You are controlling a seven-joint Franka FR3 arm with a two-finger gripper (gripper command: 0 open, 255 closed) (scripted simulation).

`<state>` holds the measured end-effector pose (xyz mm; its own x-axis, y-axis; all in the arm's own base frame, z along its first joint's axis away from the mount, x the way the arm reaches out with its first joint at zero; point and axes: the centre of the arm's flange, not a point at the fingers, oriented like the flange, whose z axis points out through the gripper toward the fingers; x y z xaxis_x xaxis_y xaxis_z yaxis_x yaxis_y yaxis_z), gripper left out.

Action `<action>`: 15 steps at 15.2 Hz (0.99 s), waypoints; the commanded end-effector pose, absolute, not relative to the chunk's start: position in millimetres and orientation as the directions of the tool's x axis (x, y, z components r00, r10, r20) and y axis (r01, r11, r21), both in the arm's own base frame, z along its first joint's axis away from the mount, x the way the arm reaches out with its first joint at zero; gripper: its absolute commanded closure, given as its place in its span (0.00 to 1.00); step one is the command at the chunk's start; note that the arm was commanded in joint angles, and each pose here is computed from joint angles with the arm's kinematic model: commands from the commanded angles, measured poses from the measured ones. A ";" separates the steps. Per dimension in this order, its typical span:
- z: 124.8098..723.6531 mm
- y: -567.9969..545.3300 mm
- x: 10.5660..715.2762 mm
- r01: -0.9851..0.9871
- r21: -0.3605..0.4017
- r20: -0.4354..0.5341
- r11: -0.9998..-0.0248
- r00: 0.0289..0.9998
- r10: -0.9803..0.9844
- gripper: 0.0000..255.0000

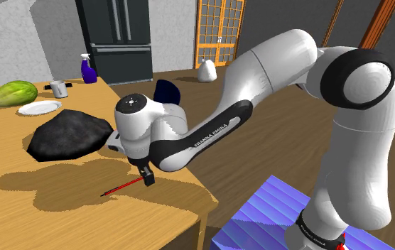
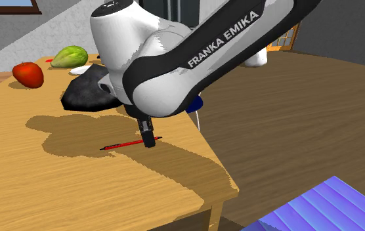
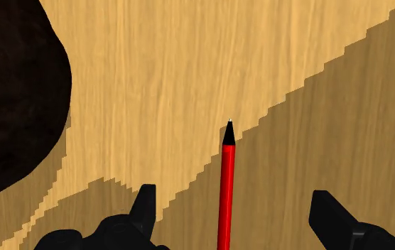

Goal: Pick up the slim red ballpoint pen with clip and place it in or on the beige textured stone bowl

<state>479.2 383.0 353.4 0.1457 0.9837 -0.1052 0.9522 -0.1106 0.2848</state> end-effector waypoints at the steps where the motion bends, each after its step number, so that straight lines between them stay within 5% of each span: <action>1: 343.4 382.0 481.9 0.952 0.285 -0.105 -0.110 0.145 0.984 0.00; 10: 335.5 380.8 484.1 0.952 0.285 -0.105 -0.110 0.145 0.984 0.00; 11: 335.5 380.8 484.1 0.952 0.285 -0.105 -0.110 0.145 0.984 1.00; 15: 335.4 380.6 484.0 0.952 0.285 -0.105 -0.110 0.145 0.984 1.00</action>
<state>483.9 380.7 335.5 0.1444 0.9839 -0.1050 0.9523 -0.1094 0.2850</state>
